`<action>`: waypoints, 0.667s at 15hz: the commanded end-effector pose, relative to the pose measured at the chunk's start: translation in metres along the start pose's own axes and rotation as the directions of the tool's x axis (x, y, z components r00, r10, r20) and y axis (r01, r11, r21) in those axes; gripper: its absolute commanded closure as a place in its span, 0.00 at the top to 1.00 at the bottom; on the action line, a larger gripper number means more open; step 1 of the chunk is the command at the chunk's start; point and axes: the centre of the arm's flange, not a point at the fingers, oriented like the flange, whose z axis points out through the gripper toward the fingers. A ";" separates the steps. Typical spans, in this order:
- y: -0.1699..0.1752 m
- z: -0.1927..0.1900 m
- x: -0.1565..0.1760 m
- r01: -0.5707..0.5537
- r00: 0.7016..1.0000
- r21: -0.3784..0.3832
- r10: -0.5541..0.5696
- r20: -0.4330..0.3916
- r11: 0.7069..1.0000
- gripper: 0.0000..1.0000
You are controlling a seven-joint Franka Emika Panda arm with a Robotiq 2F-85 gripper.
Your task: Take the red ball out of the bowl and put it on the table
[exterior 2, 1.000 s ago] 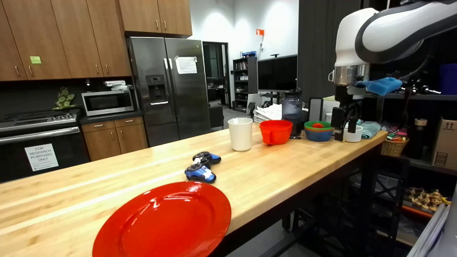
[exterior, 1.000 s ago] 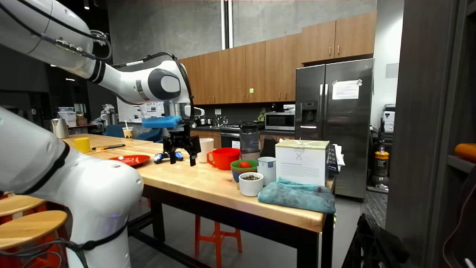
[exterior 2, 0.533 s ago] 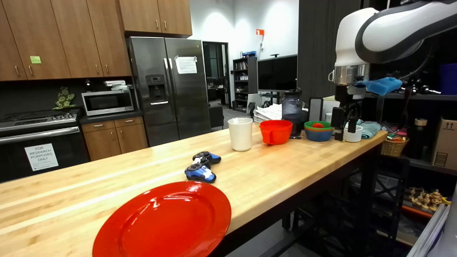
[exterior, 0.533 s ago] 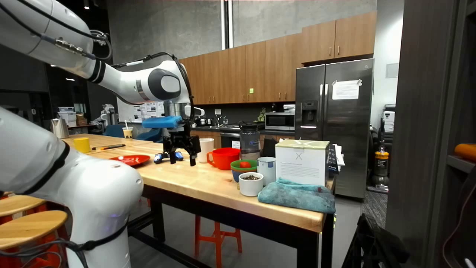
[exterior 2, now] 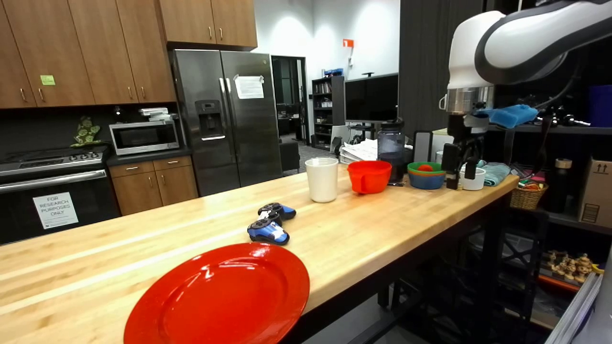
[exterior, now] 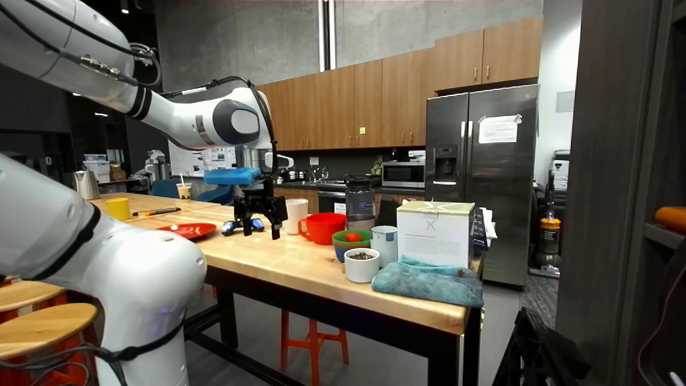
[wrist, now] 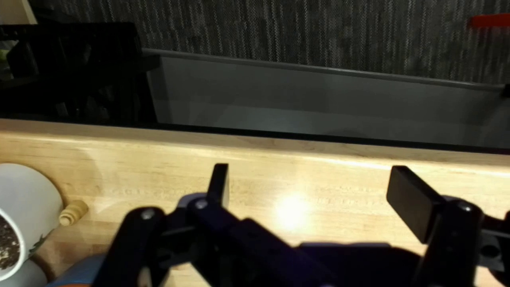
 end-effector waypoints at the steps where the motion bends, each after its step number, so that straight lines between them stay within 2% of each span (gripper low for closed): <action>1: -0.022 0.010 0.003 -0.010 1.000 0.058 0.010 0.009 0.998 1.00; 6: -0.044 -0.002 0.036 0.030 0.996 0.124 -0.020 -0.081 0.992 1.00; 10: -0.059 -0.017 0.065 0.089 0.985 0.123 -0.070 -0.155 0.988 1.00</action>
